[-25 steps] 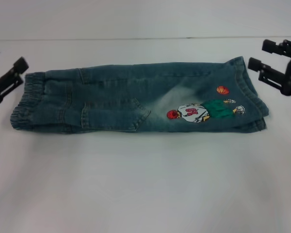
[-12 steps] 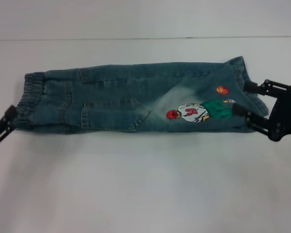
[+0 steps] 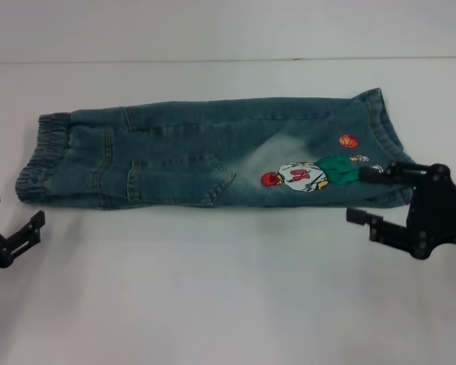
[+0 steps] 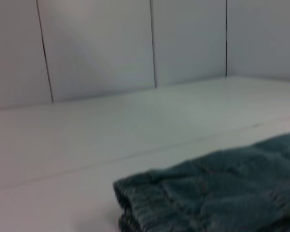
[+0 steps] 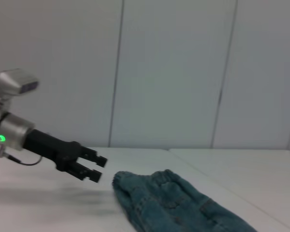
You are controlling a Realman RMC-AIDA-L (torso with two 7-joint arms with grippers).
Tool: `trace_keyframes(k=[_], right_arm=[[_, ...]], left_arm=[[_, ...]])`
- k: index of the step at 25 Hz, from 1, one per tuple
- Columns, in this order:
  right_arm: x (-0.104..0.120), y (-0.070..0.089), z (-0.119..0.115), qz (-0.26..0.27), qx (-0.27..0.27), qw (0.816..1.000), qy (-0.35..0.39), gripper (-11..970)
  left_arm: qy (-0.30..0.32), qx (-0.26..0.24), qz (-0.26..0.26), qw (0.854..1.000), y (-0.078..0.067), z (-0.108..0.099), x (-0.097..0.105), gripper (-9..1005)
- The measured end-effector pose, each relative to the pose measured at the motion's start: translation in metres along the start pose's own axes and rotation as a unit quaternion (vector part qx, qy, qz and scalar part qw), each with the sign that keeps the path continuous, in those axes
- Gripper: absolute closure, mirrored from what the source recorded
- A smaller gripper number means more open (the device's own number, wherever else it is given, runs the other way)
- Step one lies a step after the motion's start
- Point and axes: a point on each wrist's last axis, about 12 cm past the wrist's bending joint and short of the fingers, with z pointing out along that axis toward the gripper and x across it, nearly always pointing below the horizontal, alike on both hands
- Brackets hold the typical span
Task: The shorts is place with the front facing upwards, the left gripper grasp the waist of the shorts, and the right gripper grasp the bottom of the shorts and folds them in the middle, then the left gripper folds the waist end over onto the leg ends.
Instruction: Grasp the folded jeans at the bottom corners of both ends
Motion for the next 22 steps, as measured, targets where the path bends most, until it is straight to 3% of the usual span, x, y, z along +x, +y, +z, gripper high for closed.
trace_keyframes(k=[8, 15, 22], right_arm=[[0.000, 0.003, 0.006, 0.000, -0.020, 1.000, 0.001, 386], [0.001, 0.003, 0.007, 0.001, -0.018, 1.000, 0.003, 387], [0.001, 0.003, 0.006, 0.002, -0.014, 1.000, 0.002, 388]], left_arm=[[0.043, -0.016, 0.015, 0.999, 0.007, 0.024, -0.002, 170], [0.039, -0.005, 0.027, 0.999, 0.009, 0.033, -0.010, 178], [0.053, 0.021, 0.027, 0.998, 0.006, 0.043, -0.014, 388]])
